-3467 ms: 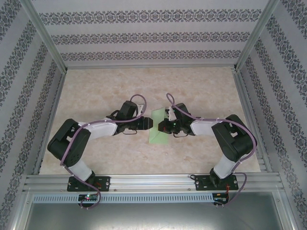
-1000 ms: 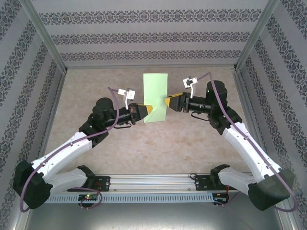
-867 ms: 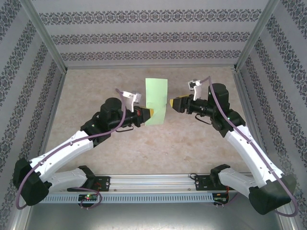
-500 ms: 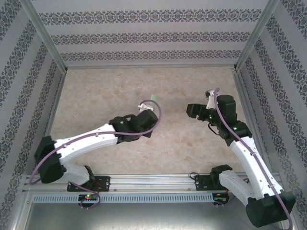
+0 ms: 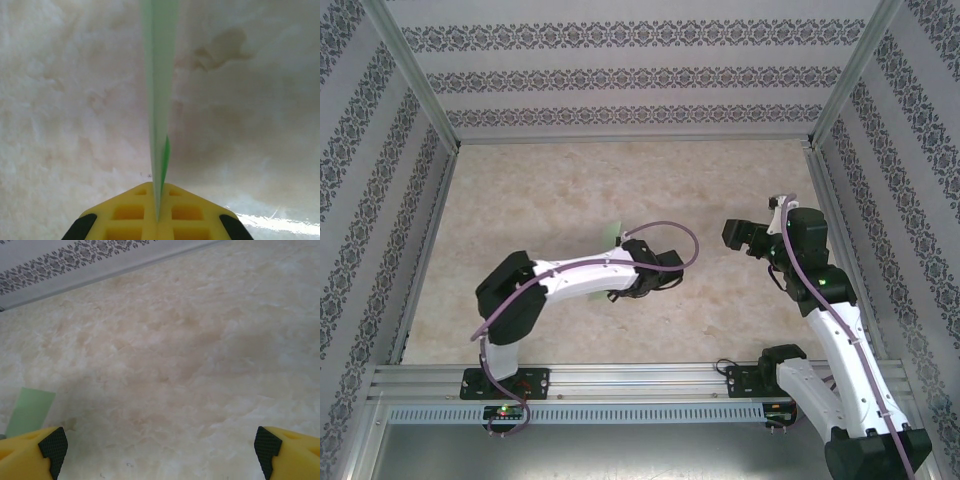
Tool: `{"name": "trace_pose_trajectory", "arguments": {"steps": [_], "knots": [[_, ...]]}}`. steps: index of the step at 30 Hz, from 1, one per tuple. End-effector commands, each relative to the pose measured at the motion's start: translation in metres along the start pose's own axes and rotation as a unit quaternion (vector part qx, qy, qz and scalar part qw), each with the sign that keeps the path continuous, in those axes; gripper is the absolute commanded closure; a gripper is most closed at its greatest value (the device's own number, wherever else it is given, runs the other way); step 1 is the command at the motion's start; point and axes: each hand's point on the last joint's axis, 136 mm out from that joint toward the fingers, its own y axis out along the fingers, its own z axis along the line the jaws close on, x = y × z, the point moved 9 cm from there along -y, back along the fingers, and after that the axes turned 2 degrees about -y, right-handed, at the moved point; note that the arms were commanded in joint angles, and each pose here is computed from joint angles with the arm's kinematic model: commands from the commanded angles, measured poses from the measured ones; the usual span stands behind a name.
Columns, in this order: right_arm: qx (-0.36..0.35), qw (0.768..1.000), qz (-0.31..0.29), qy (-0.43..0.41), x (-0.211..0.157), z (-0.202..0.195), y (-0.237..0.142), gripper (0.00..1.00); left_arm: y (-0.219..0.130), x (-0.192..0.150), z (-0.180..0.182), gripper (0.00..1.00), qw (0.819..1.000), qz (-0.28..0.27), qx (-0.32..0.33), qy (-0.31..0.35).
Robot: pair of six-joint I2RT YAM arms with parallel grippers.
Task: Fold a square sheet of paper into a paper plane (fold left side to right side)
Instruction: Turn over the paper at the center of the table.
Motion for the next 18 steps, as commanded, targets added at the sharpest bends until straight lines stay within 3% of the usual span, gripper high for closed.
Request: {"name": "trace_pose_trajectory", "arguments": {"steps": [1, 9, 18], "knots": [[-0.017, 1.0, 0.004, -0.011, -0.002, -0.004, -0.004, 0.02, 0.006, 0.003, -0.002, 1.0, 0.999, 0.035, -0.006, -0.014], [-0.015, 1.0, 0.015, -0.007, -0.006, -0.005, -0.002, 0.02, 0.022, 0.022, -0.03, 1.0, 0.996, 0.073, -0.055, 0.012], [-0.008, 1.0, 0.029, -0.002, -0.012, -0.006, 0.001, 0.02, 0.039, 0.041, -0.058, 0.96, 0.982, 0.109, -0.155, 0.004]]}}
